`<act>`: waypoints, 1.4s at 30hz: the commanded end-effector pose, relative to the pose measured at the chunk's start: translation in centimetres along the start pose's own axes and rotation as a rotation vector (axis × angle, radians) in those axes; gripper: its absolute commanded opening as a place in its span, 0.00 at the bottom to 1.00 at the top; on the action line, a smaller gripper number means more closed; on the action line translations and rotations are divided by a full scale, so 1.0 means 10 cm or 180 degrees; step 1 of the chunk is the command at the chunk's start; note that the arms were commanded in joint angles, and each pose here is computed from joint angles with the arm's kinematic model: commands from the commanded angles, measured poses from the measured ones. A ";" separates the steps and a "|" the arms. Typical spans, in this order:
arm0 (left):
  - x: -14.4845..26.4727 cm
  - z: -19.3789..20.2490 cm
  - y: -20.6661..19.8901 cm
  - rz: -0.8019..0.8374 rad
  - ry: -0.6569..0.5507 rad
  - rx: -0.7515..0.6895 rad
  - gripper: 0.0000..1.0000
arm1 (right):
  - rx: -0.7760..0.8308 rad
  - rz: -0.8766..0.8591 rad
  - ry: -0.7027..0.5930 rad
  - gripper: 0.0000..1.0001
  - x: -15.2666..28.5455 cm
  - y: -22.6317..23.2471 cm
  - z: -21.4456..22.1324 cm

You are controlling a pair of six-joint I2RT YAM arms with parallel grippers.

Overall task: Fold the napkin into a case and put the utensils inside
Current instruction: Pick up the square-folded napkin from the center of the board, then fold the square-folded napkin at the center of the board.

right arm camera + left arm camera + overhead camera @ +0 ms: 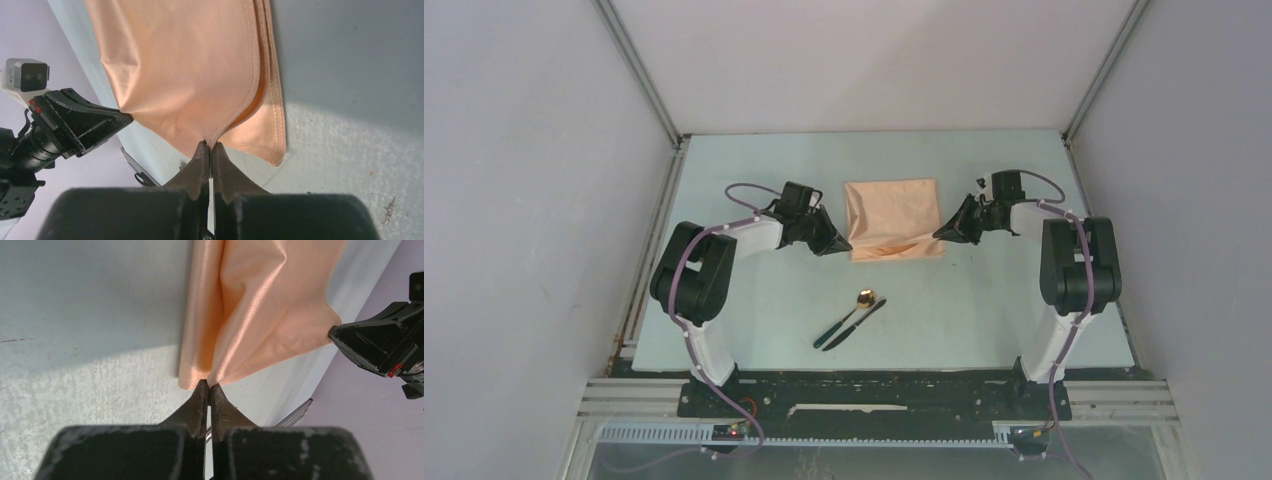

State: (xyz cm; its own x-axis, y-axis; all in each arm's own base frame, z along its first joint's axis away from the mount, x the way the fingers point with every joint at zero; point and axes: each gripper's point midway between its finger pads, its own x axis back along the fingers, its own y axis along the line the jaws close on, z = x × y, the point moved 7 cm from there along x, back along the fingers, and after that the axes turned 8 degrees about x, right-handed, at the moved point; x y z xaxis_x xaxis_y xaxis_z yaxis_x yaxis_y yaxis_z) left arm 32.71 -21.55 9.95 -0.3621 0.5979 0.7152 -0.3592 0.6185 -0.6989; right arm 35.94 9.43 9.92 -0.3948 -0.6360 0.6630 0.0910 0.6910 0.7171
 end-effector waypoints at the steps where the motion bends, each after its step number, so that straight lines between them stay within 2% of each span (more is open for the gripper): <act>1: 0.11 -0.01 -0.14 0.0163 -0.0009 -0.0124 0.00 | 0.0173 -0.0118 -0.0157 0.00 0.06 0.08 -0.17; 16: -0.04 0.08 0.04 0.0097 0.0131 -0.0005 0.00 | 0.0109 -0.0056 -0.0063 0.00 -0.07 -0.09 -0.14; 22: 0.15 0.01 -0.25 0.0326 -0.0018 -0.0158 0.00 | 0.0219 -0.0171 -0.0223 0.00 0.05 0.12 -0.26; 33: 0.32 -0.62 -0.84 0.0667 -0.0376 -0.0093 0.00 | 0.0475 -0.0480 -0.0712 0.00 0.21 0.60 -0.89; 42: 0.50 -1.16 -1.27 0.1039 -0.0752 -0.0255 0.00 | 0.0770 -0.0772 -0.1091 0.00 0.27 1.03 -1.56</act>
State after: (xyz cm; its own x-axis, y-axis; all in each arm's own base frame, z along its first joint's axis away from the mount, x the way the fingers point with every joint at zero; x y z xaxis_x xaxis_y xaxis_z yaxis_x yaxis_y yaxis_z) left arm 43.28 -20.77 19.94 -0.5884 0.6334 0.5026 -0.1985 0.4894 -0.8492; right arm 47.54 9.52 20.80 -0.6365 -0.6571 0.4038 -0.1943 0.6433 0.7406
